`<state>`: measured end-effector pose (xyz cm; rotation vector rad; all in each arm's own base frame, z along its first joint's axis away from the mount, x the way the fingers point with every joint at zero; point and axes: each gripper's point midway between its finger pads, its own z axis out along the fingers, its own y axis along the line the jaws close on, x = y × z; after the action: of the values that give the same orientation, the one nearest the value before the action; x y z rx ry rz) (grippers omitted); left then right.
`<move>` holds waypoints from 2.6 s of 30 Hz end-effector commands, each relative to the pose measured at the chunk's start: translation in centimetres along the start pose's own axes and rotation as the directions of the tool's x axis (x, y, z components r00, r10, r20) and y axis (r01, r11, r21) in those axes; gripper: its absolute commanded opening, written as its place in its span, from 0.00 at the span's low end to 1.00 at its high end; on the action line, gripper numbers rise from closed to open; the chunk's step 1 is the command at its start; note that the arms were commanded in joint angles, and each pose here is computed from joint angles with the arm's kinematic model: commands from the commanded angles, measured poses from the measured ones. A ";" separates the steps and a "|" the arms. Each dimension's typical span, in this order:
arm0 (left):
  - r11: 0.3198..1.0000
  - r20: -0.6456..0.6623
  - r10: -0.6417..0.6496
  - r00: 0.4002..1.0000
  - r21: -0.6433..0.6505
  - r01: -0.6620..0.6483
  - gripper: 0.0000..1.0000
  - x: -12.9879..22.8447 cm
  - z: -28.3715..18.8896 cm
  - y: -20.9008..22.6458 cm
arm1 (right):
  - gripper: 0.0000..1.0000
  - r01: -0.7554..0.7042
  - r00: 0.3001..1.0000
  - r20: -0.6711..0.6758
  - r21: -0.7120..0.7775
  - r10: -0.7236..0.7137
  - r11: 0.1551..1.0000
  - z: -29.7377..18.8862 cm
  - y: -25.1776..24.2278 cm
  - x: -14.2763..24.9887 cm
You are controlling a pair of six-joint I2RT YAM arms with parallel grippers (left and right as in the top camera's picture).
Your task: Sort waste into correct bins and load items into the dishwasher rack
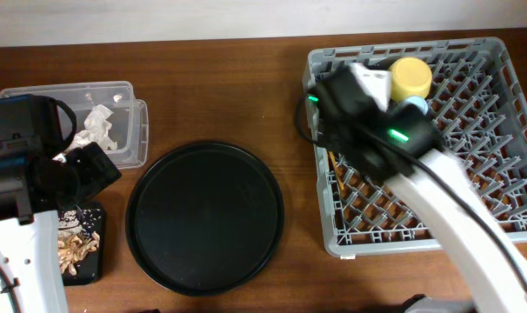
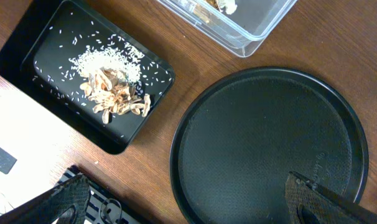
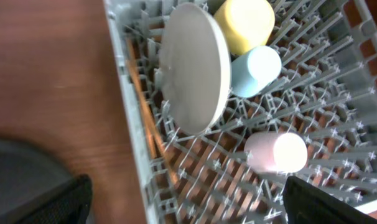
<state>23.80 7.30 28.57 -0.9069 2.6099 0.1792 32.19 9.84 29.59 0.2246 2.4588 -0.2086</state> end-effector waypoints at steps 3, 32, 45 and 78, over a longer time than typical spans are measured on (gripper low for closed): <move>1.000 0.018 -0.019 1.000 0.011 0.019 0.99 -0.1 -0.6 0.2 | 0.98 -0.085 0.996 0.016 -0.128 0.088 0.988 -7.4 -4.7 2.4; 1.000 0.018 -0.019 1.000 0.011 0.019 0.99 -0.1 -0.6 0.2 | 0.98 -0.378 0.890 -0.287 -0.035 0.353 0.925 -4.7 -12.3 21.9; 1.000 0.018 -0.019 1.000 0.010 0.019 0.99 -0.1 -0.6 0.2 | 0.98 -0.552 0.832 -0.018 -0.119 0.554 0.825 -5.5 -14.9 18.1; 1.000 0.018 -0.019 1.000 0.011 0.019 0.99 -0.1 -0.6 0.2 | 0.98 -0.061 0.690 0.646 -0.398 0.327 0.915 8.3 -9.8 13.5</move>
<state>23.80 7.31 28.59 -0.9069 2.6094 0.1796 24.66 0.38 16.52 0.3661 1.5932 0.3916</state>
